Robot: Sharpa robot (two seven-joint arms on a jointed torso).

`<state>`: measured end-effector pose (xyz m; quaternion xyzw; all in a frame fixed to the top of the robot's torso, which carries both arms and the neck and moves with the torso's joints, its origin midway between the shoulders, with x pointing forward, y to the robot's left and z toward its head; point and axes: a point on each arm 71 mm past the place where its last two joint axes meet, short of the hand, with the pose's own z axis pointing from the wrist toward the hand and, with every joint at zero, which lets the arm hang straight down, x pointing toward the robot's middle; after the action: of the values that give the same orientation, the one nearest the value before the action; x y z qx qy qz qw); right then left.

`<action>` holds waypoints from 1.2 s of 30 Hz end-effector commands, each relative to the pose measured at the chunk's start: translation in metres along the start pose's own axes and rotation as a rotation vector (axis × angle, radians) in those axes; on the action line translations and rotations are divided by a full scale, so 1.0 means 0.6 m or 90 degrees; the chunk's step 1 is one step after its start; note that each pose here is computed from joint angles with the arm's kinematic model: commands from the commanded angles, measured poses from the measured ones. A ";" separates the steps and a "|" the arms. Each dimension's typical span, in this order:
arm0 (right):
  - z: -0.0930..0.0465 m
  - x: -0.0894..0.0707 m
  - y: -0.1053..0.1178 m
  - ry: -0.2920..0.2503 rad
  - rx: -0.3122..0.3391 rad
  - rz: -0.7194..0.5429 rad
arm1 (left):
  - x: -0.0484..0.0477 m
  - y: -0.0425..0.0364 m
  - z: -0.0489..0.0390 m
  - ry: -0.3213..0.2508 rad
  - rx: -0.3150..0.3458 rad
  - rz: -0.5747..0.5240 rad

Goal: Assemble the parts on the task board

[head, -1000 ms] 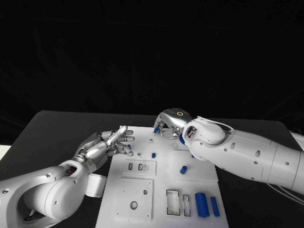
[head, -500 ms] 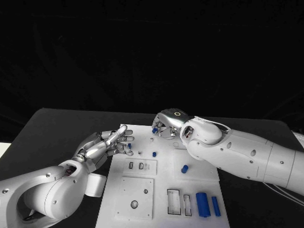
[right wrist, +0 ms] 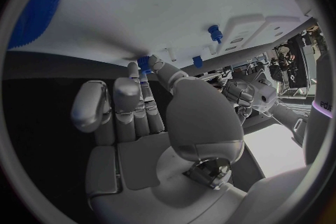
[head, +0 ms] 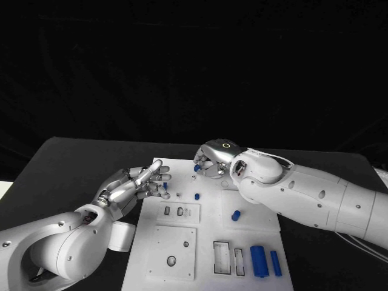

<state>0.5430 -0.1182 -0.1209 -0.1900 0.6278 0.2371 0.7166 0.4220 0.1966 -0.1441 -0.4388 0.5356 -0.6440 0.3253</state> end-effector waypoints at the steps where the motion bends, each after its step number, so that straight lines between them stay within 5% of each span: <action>1: 0.000 -0.005 0.000 -0.026 0.002 -0.006 | 0.004 -0.001 0.001 0.015 0.004 -0.006; 10: -0.014 -0.017 -0.001 -0.058 0.000 -0.001 | 0.003 -0.001 0.001 0.014 0.001 -0.007; 19: -0.082 -0.050 -0.048 -0.081 0.041 0.042 | 0.003 -0.001 -0.001 0.016 -0.002 -0.012; 26: -0.146 -0.063 -0.116 -0.015 0.142 0.106 | -0.001 -0.001 0.000 0.012 -0.004 -0.013; 36: -0.174 -0.059 -0.148 0.037 0.185 0.102 | -0.004 -0.001 0.000 0.011 -0.004 -0.013</action>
<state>0.5055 -0.2522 -0.0976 -0.0505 0.6638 0.2050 0.7175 0.4236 0.2003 -0.1455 -0.4443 0.5366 -0.6412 0.3218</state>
